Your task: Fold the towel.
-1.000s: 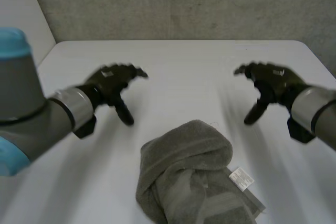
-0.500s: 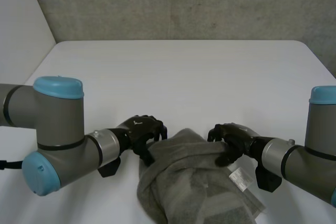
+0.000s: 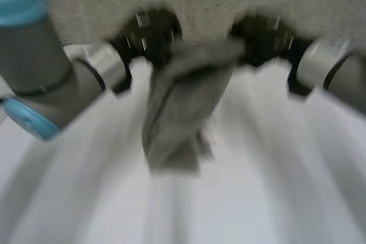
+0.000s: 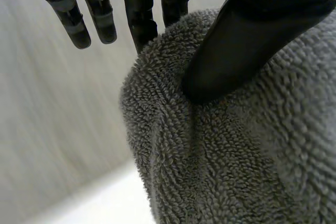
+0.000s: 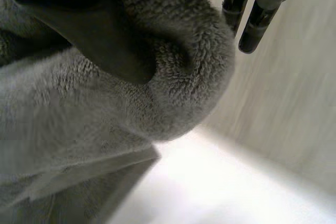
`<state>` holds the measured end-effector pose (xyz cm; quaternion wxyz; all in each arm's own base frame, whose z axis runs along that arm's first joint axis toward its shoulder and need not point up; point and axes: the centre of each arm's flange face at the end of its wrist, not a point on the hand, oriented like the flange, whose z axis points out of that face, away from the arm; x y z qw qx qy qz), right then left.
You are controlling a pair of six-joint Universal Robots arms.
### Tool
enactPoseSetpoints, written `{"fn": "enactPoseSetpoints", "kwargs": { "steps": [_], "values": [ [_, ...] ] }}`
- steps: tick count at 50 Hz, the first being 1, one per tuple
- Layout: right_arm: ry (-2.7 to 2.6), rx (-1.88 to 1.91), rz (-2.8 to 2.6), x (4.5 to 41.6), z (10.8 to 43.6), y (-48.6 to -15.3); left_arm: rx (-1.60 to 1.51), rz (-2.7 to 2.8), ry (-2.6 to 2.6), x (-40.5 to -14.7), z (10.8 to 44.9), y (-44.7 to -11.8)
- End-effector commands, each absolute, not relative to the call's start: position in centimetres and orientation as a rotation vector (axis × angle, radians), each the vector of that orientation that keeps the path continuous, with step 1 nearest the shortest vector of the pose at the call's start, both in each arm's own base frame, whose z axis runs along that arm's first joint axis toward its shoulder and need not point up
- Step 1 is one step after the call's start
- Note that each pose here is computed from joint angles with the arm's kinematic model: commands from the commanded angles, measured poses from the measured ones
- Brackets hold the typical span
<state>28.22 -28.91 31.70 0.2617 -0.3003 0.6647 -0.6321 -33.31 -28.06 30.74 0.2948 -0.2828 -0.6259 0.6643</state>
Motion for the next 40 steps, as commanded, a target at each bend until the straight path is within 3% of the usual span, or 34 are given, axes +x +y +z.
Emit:
{"fn": "enactPoseSetpoints", "kwargs": {
  "steps": [1,6,13,14,15,16,17,18,19,20,21,22,26,31,40],
  "values": [
    [1.248,-0.891,-2.224,27.8,44.8,-26.3,-0.586,2.132,-1.251,-30.7,43.2,-25.0],
    [1.198,-0.923,-2.238,27.9,43.7,-24.0,-0.606,2.090,-1.286,-30.3,42.1,-23.8],
    [1.346,-1.126,-2.171,28.2,36.9,-22.9,-0.679,1.875,-1.582,-29.7,32.5,-22.6],
    [1.404,-1.188,-2.137,28.2,34.8,-22.7,-0.686,1.840,-1.645,-29.3,30.4,-22.5],
    [1.472,-1.259,-2.078,28.2,32.1,-22.4,-0.686,1.840,-1.645,-29.3,30.4,-22.5],
    [1.473,-1.260,-2.077,28.2,32.1,-22.3,-0.696,1.804,-1.711,-28.9,28.2,-22.5],
    [1.530,-1.334,-2.012,28.2,29.5,-21.8,-0.697,1.804,-1.712,-28.9,28.1,-22.5],
    [1.590,-1.407,-1.924,28.2,26.4,-21.2,-0.713,1.765,-1.773,-28.5,25.9,-22.2],
    [1.591,-1.408,-1.924,28.2,26.4,-21.2,-0.740,1.721,-1.830,-28.3,23.6,-21.9],
    [1.643,-1.480,-1.834,28.4,23.6,-20.4,-0.741,1.721,-1.831,-28.3,23.6,-21.9],
    [1.643,-1.481,-1.833,28.4,23.5,-20.4,-0.773,1.670,-1.890,-28.2,21.3,-21.6],
    [1.671,-1.564,-1.740,28.7,20.9,-19.3,-0.805,1.623,-1.939,-28.2,19.6,-21.2],
    [1.728,-1.722,-1.562,28.6,16.7,-17.3,-0.874,1.545,-2.020,-28.0,16.9,-20.6],
    [1.830,-1.715,-1.513,28.1,16.3,-17.4,-0.927,1.522,-2.067,-27.6,16.1,-20.6],
    [1.847,-1.681,-1.560,28.2,17.2,-17.9,-0.883,1.626,-2.036,-26.9,18.6,-22.2]
  ]
}}
